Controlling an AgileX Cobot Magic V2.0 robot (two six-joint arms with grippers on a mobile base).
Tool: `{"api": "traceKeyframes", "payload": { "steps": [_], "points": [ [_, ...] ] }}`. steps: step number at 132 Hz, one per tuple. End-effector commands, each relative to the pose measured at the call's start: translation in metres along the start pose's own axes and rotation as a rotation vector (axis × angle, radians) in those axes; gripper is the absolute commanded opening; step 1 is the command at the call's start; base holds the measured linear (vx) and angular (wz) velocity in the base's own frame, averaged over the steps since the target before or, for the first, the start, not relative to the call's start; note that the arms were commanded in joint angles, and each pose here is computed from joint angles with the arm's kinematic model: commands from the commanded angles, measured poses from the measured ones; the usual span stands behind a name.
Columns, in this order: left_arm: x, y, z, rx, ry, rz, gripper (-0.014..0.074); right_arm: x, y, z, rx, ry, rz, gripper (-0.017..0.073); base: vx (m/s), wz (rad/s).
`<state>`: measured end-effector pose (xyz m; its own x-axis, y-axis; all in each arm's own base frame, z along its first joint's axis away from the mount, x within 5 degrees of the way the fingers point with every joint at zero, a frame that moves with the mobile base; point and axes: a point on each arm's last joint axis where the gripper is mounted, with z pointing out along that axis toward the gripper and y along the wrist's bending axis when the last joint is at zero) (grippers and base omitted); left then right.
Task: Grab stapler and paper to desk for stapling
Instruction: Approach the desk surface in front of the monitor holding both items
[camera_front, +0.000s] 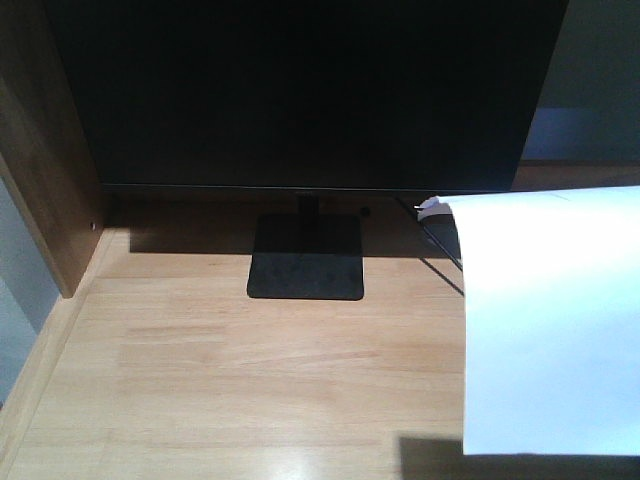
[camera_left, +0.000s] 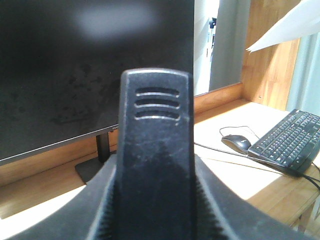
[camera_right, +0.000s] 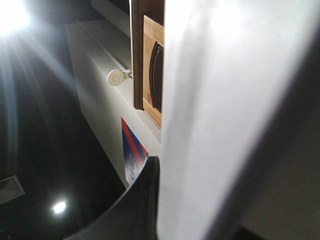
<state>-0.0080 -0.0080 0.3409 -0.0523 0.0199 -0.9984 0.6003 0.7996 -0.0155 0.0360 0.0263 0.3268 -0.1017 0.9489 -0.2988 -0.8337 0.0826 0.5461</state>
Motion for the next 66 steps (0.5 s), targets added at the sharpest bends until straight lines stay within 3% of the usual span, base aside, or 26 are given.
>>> {"api": "traceKeyframes", "payload": {
  "steps": [1, 33, 55, 66],
  "points": [
    [-0.018, 0.000, -0.002, -0.005, -0.136, -0.011, -0.0006, -0.003, 0.007, 0.005, -0.047, -0.010, -0.007, -0.0006, 0.00, 0.00],
    [-0.023, 0.003, 0.013, -0.015, -0.125, -0.018, -0.0006, -0.003, 0.007, 0.005, -0.047, -0.010, -0.007, -0.0006, 0.00, 0.00],
    [-0.029, 0.009, 0.051, -0.031, -0.053, -0.032, -0.0006, -0.003, 0.007, 0.005, -0.047, -0.010, -0.007, -0.0006, 0.00, 0.00],
    [-0.029, 0.013, 0.078, -0.039, -0.009, -0.004, -0.0006, -0.003, 0.007, 0.005, -0.047, -0.010, -0.007, -0.0006, 0.00, 0.00]
  ]
}}
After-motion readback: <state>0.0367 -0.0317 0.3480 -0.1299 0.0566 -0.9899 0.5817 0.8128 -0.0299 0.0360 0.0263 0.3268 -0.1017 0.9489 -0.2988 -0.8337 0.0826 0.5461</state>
